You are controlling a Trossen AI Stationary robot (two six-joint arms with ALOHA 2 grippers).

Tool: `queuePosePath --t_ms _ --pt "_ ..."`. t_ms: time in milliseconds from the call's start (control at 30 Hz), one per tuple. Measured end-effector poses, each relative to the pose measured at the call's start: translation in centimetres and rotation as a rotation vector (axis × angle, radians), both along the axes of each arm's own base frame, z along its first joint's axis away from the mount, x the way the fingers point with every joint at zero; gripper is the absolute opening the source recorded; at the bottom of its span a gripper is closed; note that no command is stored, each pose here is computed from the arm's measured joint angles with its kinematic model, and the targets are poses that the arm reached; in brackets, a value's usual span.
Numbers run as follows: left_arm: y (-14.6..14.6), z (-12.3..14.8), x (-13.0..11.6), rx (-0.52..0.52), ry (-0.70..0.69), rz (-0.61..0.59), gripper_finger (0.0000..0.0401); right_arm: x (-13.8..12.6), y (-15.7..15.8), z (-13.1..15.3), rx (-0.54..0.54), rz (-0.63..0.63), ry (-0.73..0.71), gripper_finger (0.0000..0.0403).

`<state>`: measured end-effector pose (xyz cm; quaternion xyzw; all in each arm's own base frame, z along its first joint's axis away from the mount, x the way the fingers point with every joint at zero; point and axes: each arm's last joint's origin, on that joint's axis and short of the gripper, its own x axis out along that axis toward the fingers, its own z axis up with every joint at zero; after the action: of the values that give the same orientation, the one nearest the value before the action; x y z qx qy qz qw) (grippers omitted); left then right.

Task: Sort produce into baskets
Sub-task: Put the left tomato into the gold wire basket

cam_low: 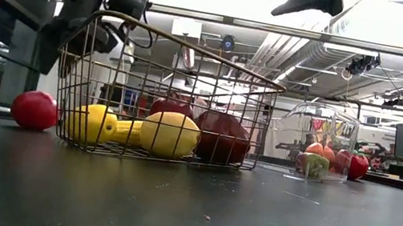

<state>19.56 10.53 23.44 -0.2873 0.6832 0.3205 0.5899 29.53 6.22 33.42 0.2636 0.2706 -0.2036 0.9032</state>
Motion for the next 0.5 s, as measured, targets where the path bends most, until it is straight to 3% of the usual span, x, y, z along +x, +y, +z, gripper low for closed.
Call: queuePosePath --t_ms 300,500 --pt "-0.9 -3.1 -1.1 -0.051 0.059 0.023 0.039 0.0 0.0 0.0 0.007 -0.003 -0.001 0.0376" --pt "-1.3 -3.8 -0.7 -0.044 0.018 0.023 0.039 0.0 -0.1 0.0 0.022 -0.019 -0.006 0.0376"
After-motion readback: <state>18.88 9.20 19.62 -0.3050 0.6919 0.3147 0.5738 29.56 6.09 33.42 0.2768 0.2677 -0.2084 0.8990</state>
